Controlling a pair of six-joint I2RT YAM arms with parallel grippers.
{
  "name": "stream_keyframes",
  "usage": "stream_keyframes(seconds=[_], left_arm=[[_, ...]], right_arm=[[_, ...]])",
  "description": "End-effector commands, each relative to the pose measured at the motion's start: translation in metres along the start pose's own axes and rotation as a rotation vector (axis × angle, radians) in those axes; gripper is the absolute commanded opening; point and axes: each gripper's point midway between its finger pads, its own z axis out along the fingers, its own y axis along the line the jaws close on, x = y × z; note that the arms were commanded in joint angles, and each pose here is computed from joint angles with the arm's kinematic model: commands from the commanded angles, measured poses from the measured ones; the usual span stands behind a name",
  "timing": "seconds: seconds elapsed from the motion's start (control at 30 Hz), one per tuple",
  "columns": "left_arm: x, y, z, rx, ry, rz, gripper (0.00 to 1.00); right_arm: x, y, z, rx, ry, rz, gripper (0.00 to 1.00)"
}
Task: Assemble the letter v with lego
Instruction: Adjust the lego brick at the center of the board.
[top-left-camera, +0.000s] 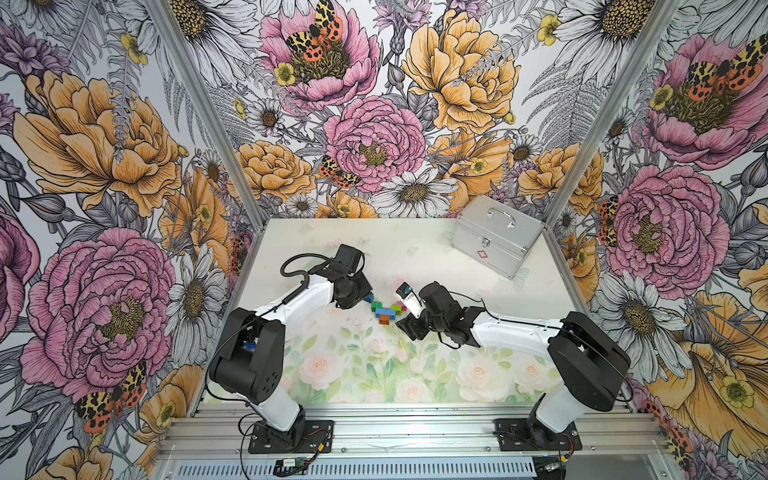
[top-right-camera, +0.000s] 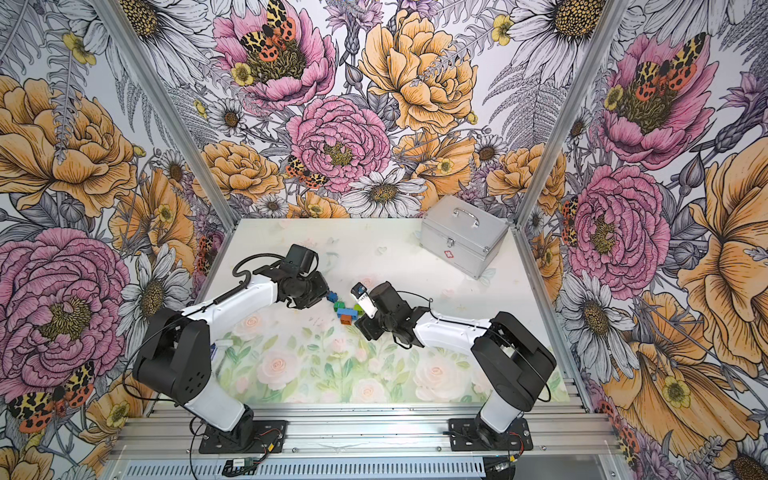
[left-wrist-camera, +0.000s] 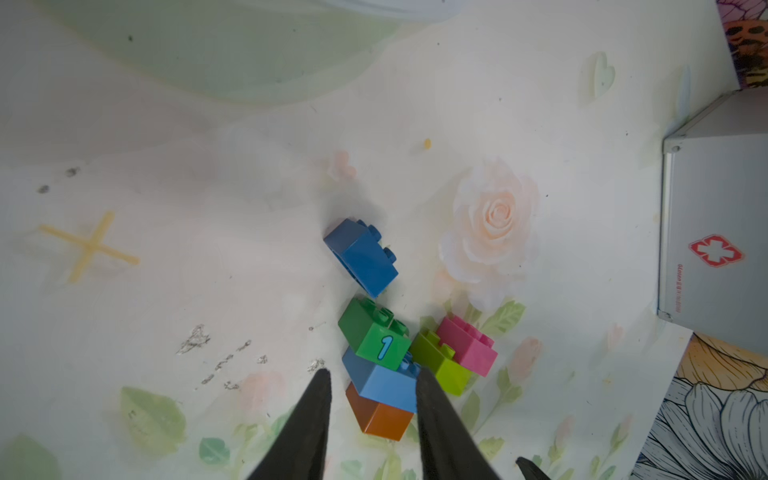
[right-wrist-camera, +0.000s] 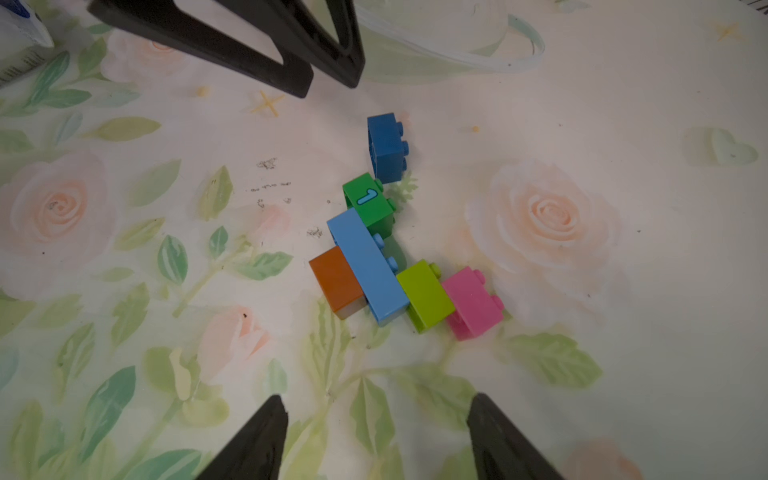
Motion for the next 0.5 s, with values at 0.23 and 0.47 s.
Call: stream_keyframes(seconds=[0.23,0.47], left_arm=[[-0.036,0.01,0.012,0.036,0.031,-0.005,0.38],[-0.041,0.016,0.058,-0.018,0.096,-0.006,0.3]], right_arm=[[-0.005,0.002,0.027,0.032,0.031,0.11,0.7],[-0.003,0.003,0.037,0.024,0.047,0.141,0.7]])
